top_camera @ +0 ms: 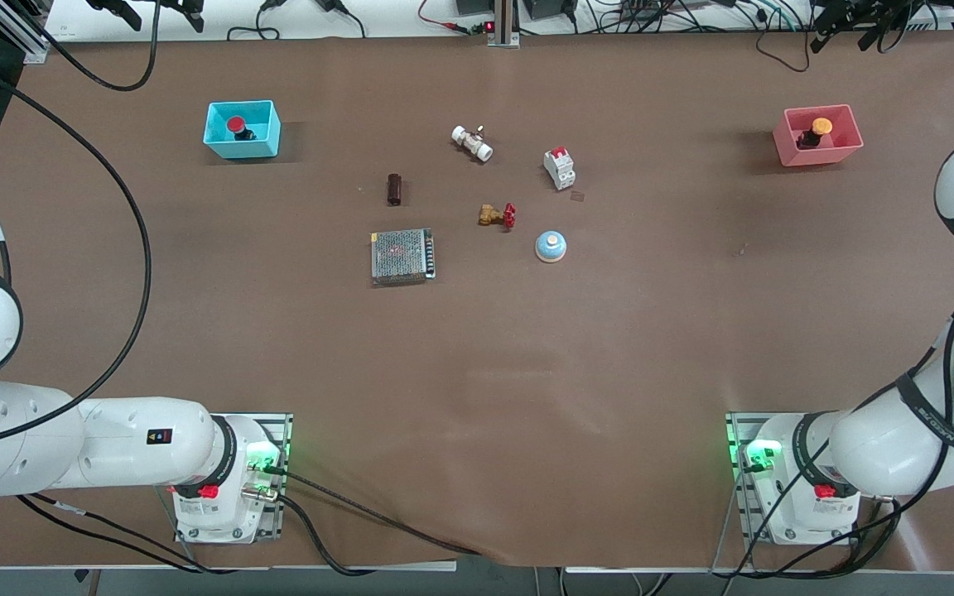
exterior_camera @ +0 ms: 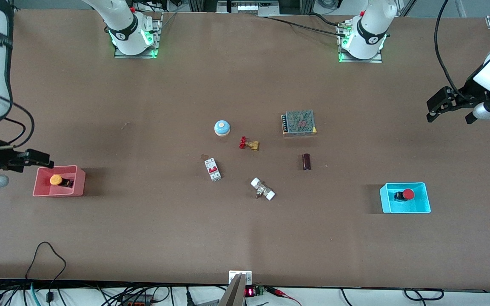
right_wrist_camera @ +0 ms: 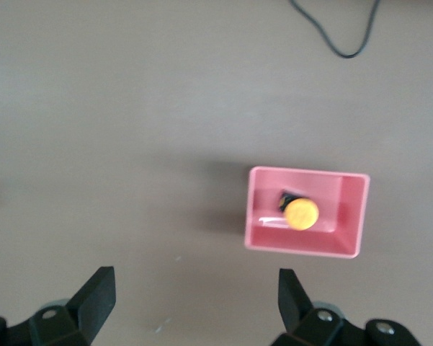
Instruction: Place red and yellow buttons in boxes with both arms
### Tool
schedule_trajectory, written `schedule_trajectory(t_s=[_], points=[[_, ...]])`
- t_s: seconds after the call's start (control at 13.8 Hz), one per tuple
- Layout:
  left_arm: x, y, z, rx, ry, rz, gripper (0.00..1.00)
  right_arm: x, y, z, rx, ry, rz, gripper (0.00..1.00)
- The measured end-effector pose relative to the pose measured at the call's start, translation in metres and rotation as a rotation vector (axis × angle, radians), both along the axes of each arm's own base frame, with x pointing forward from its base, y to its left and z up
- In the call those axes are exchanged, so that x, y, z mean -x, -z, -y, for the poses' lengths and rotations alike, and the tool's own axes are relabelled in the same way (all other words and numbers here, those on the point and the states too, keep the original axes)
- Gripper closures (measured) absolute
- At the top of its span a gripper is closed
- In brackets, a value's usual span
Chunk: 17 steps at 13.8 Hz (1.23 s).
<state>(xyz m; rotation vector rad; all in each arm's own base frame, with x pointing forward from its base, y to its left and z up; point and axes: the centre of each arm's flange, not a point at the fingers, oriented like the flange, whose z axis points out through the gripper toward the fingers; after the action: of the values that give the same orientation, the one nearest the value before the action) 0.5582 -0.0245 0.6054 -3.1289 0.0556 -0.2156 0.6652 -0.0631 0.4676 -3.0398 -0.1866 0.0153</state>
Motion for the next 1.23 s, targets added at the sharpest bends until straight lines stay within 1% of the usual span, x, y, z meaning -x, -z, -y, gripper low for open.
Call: schedule_trajectory(t_s=[0.14,0.29,0.43,0.58,0.8,0.94,1.01,1.23], points=[[0.001,0.002,0.000,-0.001,0.000,-0.015,0.00,0.007,-0.015,-0.013,-0.015,0.007,-0.017,0.00],[0.004,0.004,-0.002,-0.002,-0.003,-0.043,0.00,0.011,-0.034,-0.017,-0.024,-0.003,-0.025,0.00],[0.005,0.005,-0.005,-0.002,-0.008,-0.050,0.00,0.015,-0.053,-0.018,-0.025,0.000,-0.028,0.00],[0.005,0.005,-0.005,-0.002,-0.010,-0.051,0.00,0.023,-0.070,-0.021,0.004,0.031,-0.042,0.00],[0.005,0.005,-0.006,-0.002,-0.010,-0.052,0.00,0.041,-0.099,-0.029,0.089,0.054,-0.057,0.00],[0.005,0.005,-0.006,-0.002,-0.010,-0.052,0.00,0.059,-0.118,-0.022,0.103,0.092,-0.095,0.00],[0.005,0.005,-0.005,-0.002,-0.010,-0.051,0.00,0.067,-0.126,-0.015,0.102,0.109,-0.104,0.00],[0.005,0.005,-0.005,-0.002,-0.010,-0.051,0.00,0.079,-0.138,-0.010,0.099,0.126,-0.094,0.00]])
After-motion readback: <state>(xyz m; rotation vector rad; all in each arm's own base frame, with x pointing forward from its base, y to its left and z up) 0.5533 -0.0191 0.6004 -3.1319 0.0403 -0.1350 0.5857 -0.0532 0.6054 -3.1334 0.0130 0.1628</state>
